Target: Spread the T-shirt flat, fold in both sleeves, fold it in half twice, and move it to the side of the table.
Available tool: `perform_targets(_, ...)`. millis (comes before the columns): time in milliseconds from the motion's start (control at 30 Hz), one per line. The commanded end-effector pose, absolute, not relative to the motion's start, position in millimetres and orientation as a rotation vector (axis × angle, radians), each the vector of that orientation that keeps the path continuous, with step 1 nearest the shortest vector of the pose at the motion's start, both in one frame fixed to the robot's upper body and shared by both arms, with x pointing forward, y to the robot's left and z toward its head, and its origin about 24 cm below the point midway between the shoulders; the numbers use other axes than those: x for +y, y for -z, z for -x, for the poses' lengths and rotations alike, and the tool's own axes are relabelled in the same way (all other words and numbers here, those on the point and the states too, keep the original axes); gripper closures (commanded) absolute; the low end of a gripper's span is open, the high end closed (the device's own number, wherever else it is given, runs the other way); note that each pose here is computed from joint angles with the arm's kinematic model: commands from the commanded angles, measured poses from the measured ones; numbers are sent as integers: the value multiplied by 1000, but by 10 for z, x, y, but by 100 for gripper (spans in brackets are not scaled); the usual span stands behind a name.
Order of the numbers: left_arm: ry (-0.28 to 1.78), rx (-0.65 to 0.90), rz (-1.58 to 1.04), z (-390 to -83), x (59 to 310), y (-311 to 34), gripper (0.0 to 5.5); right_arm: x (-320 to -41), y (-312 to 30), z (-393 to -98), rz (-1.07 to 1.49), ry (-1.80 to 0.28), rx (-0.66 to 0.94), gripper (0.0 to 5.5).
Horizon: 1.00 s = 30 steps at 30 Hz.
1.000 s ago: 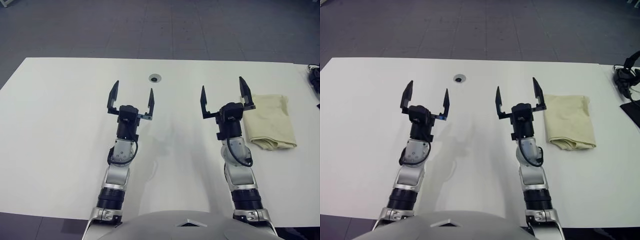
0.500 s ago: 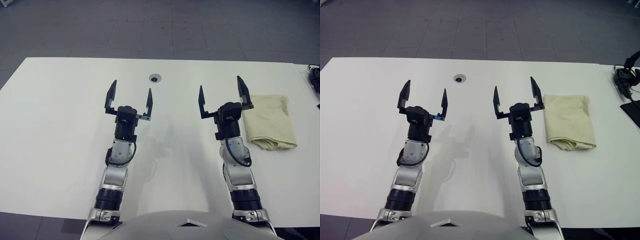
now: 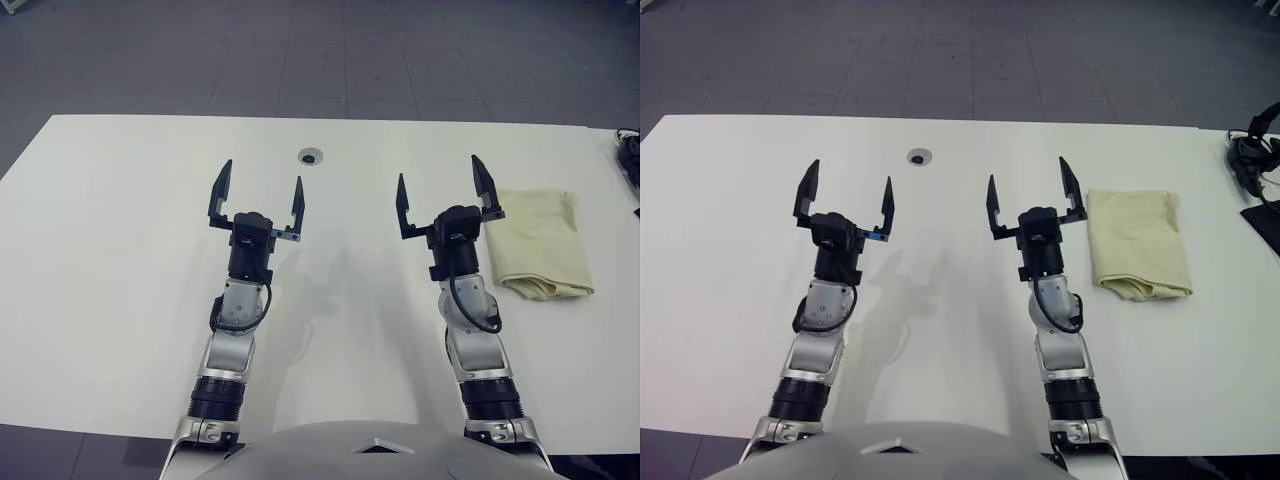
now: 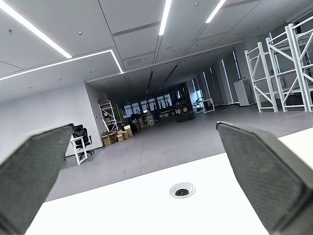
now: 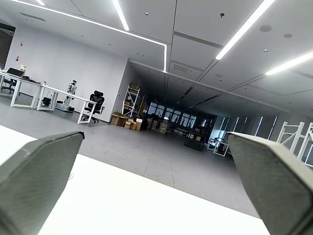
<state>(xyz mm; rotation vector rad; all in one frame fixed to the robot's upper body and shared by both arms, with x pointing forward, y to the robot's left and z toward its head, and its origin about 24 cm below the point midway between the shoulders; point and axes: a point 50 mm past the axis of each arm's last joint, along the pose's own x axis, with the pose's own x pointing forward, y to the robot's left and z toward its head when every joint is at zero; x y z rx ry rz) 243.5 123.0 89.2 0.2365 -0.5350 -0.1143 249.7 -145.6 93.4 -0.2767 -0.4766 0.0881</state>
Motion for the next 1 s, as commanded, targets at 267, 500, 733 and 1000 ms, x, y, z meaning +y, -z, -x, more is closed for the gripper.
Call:
perform_targets(267,128,-564,-239,-2446,1212,-915,10,-1448,-950,-2511,284,-90,-492,12)
perform_targets(500,163,-567,-220,-2437,1186,-926,10,-1474,-955,-2493,289,-78,-494,12)
perform_targets(733,173,-520,-202,-2473,1218,-905,10,-1483,-969,-2454,297,-68,-498,12)
perform_targets(1000,196,-530,-180,-2444,1191,-933,10,-1496,-979,-2419,303,-61,-498,12)
